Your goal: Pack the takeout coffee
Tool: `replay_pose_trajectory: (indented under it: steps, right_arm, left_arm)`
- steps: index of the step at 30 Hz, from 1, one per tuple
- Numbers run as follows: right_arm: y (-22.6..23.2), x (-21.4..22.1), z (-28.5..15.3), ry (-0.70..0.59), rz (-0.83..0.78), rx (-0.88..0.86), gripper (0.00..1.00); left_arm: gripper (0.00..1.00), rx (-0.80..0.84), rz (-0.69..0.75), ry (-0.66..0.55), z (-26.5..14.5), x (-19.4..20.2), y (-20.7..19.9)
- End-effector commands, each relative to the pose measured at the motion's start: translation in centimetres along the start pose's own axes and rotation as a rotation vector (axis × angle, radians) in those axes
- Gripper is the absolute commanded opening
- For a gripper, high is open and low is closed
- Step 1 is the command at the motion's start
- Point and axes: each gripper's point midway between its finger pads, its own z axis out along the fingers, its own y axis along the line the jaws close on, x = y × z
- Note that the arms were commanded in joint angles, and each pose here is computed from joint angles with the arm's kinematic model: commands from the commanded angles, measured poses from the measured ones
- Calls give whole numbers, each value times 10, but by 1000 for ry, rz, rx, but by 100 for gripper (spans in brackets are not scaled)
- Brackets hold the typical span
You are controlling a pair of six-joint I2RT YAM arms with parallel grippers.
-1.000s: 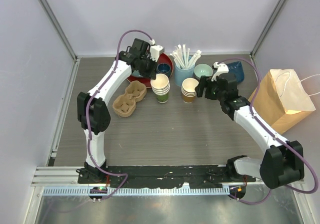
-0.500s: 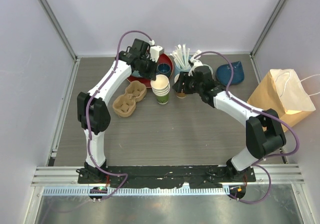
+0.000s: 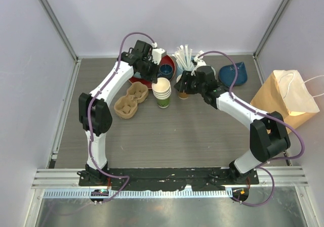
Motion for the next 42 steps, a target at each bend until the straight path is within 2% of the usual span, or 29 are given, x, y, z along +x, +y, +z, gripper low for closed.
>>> replay_pose_trajectory:
  steps: [1,6,10,13,16,19,22,42]
  right_arm:
    - [25,-13,3,-51,40,-84,56]
    - [33,-7,13,-32,59,-114,54]
    - [38,-6,16,-24,59,-129,54]
    - [37,0,20,-7,66,-130,53]
    - [38,4,21,2,70,-135,53]
    - [37,7,22,9,72,-138,53]
    - [39,8,23,11,75,-146,52]
    - [44,3,16,4,40,-131,53]
  left_arm:
    - [6,22,29,5,-1,-1,-9]
    - [10,19,37,15,0,1,-9]
    - [18,12,45,0,-4,-3,-8]
    - [20,9,49,-6,-4,-4,-7]
    - [19,4,53,0,-3,-3,-7]
    - [11,-1,54,8,-2,-1,-5]
    - [0,5,54,5,-4,-1,-7]
    - [0,74,26,-116,-43,-32,-21]
